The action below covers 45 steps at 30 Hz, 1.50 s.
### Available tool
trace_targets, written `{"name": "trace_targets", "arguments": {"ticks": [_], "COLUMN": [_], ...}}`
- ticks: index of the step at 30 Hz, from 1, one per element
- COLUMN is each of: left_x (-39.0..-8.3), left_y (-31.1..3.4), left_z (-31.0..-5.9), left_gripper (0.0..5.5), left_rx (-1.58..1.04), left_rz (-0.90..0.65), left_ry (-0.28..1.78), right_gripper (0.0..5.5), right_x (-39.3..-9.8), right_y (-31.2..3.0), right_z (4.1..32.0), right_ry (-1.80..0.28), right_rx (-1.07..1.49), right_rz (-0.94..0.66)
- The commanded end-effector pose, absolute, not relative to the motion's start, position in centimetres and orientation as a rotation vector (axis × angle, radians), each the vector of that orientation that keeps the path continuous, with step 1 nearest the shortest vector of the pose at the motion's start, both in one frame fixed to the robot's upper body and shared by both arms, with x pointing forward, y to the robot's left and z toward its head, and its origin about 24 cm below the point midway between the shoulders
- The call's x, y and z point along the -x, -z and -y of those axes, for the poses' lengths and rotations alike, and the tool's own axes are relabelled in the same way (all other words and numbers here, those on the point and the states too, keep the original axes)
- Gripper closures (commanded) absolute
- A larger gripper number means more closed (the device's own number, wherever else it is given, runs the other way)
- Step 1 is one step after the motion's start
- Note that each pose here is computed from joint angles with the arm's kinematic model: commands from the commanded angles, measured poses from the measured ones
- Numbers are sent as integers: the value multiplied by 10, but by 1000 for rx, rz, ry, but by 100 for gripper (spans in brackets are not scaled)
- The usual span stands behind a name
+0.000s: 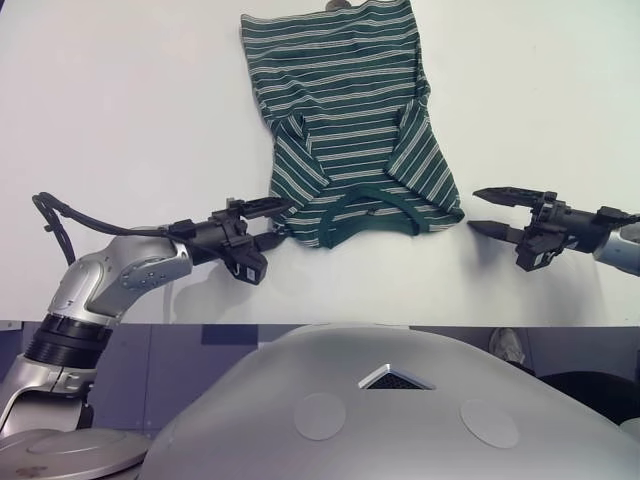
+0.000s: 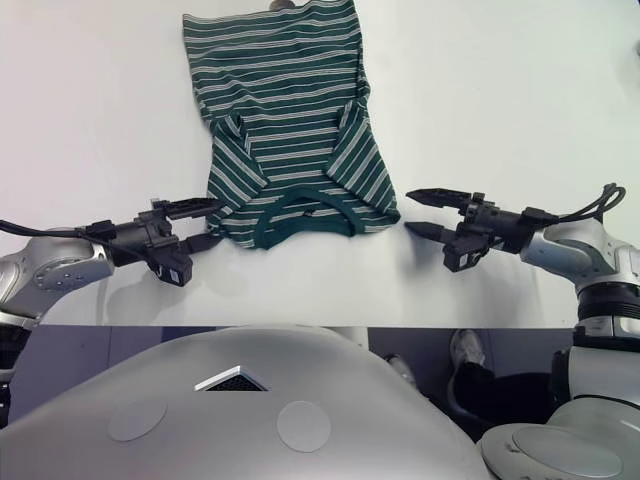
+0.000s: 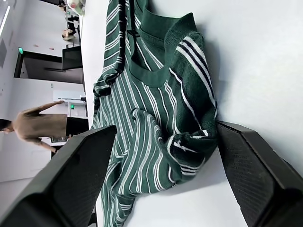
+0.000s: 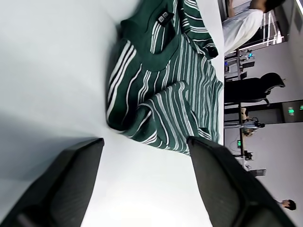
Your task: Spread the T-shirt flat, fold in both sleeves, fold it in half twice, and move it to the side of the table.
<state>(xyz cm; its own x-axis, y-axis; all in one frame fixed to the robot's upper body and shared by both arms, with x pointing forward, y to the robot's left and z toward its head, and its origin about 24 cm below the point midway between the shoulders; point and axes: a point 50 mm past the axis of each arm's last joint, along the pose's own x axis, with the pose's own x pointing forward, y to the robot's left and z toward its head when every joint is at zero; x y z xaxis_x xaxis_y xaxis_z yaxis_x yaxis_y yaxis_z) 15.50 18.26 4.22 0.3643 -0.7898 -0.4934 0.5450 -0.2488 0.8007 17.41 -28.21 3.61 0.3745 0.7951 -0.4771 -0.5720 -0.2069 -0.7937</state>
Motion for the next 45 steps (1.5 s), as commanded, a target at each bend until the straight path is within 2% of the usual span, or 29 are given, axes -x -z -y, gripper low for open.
{"name": "trace_targets", "arguments": {"ticks": [1,8,12,19,23,26,28,31,34,37,42,43,45], "left_x": [-138,-141,-139,-140,-149,-159,-163,-173,-174,-161,-113,-113,-133], "left_y": [-9,-1,3,6,4,-12,-42,-87,-124,-132,-127,-130,-137], "left_z": [-192,-202,-202,-204,-201,-189,-174,-162,-157,-155,-157,-155,-155], "left_gripper": [175,175,239,385,446,483,511,545,545,545,547,547,547], "left_rx": [-1350,-1358,-1341,-1321,-1302,-1188,-1021,-892,-773,-653,-434,-375,-256], "left_rz": [48,-31,-45,-61,-70,-58,-11,17,-88,-211,-463,-472,-456], "left_ry": [1393,1369,1397,1404,1383,1384,1476,1618,1822,1962,2140,2127,2029], "right_gripper": [222,222,296,454,486,519,546,550,550,550,550,550,550], "right_x": [-155,-160,-158,-159,-170,-184,-205,-223,-207,-190,-154,-153,-161], "right_y": [3,15,20,22,16,-5,-33,-92,-135,-147,-156,-157,-156], "right_z": [279,269,266,266,262,257,245,224,231,233,232,230,228], "right_ry": [-1433,-1443,-1451,-1439,-1426,-1444,-1435,-1529,-1806,-1948,-2053,-2039,-1974], "right_rx": [1276,1287,1276,1267,1259,1226,1224,1090,989,871,605,544,449], "right_rz": [20,39,49,68,106,168,169,-17,-413,-647,-923,-941,-929]}}
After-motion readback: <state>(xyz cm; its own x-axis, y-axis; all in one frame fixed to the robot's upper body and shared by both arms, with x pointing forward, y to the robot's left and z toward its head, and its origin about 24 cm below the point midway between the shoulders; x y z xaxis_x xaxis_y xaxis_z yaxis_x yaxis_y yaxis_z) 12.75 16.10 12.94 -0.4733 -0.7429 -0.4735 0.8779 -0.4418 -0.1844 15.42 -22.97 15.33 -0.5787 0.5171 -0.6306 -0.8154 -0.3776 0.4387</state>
